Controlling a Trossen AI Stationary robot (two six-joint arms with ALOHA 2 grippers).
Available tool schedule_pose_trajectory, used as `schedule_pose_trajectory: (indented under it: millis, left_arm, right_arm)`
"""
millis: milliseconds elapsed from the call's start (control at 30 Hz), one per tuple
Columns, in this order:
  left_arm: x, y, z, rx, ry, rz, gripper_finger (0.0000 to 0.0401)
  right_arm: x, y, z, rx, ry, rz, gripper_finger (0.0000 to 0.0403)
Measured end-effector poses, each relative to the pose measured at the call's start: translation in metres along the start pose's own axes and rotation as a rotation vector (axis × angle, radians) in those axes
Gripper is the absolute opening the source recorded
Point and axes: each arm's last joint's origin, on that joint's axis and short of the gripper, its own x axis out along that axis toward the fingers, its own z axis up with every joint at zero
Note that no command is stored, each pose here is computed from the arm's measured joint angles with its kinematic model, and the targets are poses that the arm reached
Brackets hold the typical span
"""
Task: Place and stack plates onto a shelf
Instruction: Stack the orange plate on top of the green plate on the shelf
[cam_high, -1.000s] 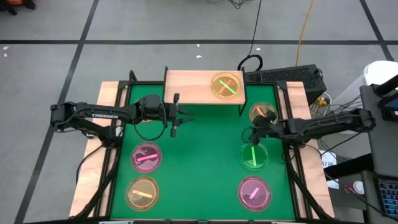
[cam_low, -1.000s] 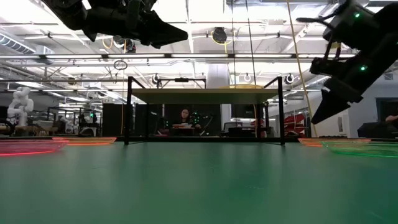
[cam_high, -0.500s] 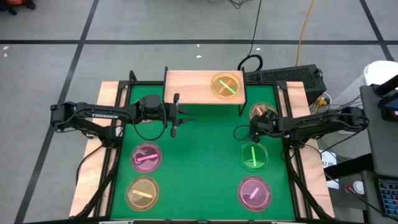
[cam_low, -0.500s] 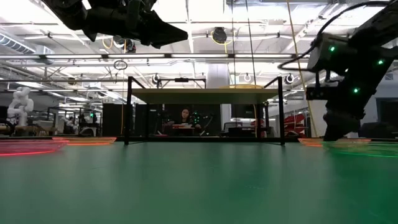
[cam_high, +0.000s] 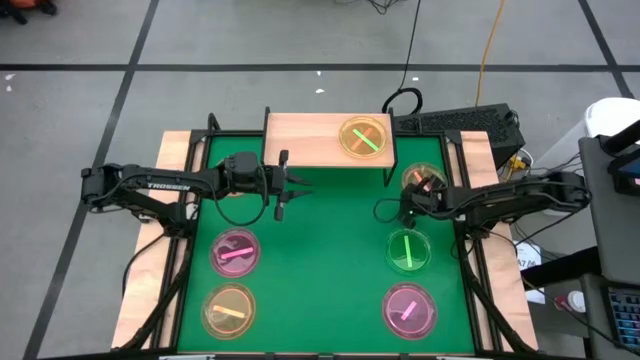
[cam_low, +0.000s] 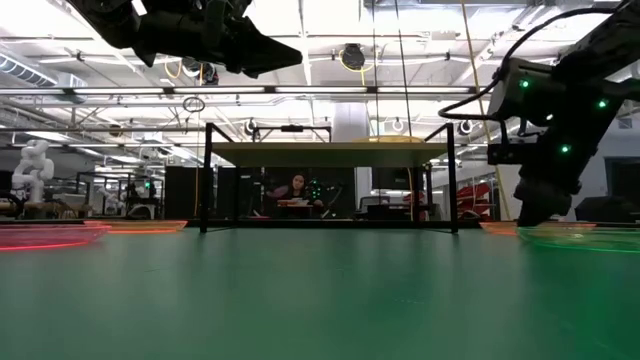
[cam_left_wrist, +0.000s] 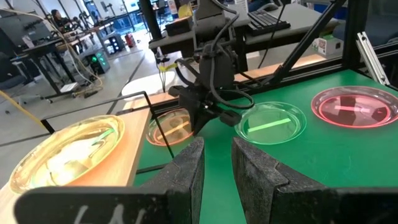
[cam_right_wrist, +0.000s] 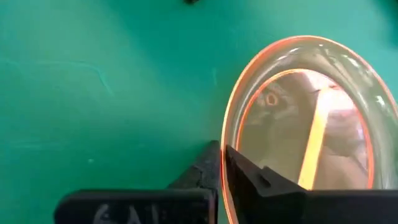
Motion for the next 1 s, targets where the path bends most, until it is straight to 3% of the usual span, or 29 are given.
schedule_pose_trajectory:
  millis: [300,667,800,900,1000]
  left_arm:
    - [0.000,0.000,0.000,-0.006,0.002,-0.001,0.0088]
    - [0.000,0.000,-0.001,-0.013,0.008,-0.003,0.0088]
    - [0.000,0.000,0.000,-0.007,0.005,-0.002,0.0088]
    - [0.000,0.000,0.001,-0.017,-0.007,0.002,0.0088]
    - [0.000,0.001,0.002,-0.019,-0.020,0.006,0.0088]
  right_arm:
    - [-0.053,-0.011,0.039,0.080,-0.275,0.114,0.0001]
    - [-0.112,-0.048,0.055,0.157,-0.562,-0.106,0.0000]
    - [-0.128,-0.048,0.078,0.158,-0.777,-0.099,0.0000]
    - [-0.137,-0.043,0.095,0.109,-0.925,-0.048,0.0000]
    - [-0.139,-0.036,0.110,0.051,-1.017,-0.069,0.0000]
